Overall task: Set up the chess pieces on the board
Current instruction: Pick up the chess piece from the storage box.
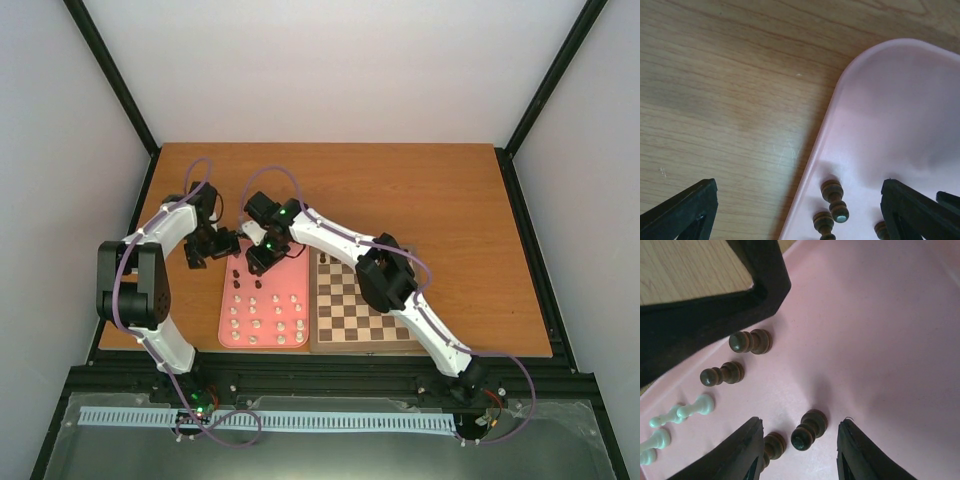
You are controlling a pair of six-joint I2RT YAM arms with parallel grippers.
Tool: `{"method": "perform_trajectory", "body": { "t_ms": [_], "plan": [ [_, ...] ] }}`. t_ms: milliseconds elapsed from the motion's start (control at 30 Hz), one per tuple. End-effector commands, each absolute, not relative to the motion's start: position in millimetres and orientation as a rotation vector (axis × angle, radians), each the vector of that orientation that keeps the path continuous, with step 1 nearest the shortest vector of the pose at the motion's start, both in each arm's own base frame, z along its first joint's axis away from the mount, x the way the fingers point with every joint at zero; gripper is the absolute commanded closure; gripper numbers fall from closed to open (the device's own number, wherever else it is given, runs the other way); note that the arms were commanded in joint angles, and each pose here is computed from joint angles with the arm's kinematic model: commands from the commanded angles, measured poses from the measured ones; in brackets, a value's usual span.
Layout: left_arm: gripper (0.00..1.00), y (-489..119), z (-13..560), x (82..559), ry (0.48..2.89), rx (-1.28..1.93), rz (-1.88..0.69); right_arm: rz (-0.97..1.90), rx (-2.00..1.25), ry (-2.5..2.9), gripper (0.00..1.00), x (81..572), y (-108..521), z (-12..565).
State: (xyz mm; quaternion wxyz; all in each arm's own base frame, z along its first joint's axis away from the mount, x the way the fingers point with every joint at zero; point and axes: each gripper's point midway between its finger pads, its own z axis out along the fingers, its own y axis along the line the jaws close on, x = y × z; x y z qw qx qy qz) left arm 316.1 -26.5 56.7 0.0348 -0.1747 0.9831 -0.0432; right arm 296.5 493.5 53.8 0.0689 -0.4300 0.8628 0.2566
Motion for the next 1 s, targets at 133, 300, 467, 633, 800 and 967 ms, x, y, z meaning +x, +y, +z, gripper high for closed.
{"method": "perform_trajectory", "body": {
  "t_ms": [133,300,467,633,800,967],
  "plan": [
    [0.00,-23,58,323,2.984,-0.576,-0.117,0.791,-1.292,2.637,0.65,289,500,40],
    [0.00,-25,59,323,2.980,-0.572,-0.133,0.773,-1.291,2.664,0.72,288,497,30],
    [0.00,-26,60,325,2.978,-0.566,-0.150,0.745,-1.288,2.666,0.81,289,494,30],
    [0.00,-27,61,325,2.975,-0.562,-0.154,0.697,-1.285,2.679,0.88,291,488,28],
    [0.00,-26,63,325,2.966,-0.561,-0.154,0.607,-1.267,2.650,0.94,300,480,39],
    [0.00,-26,67,326,2.955,-0.556,-0.151,0.574,-1.253,2.554,0.95,312,477,80]
  ]
}}
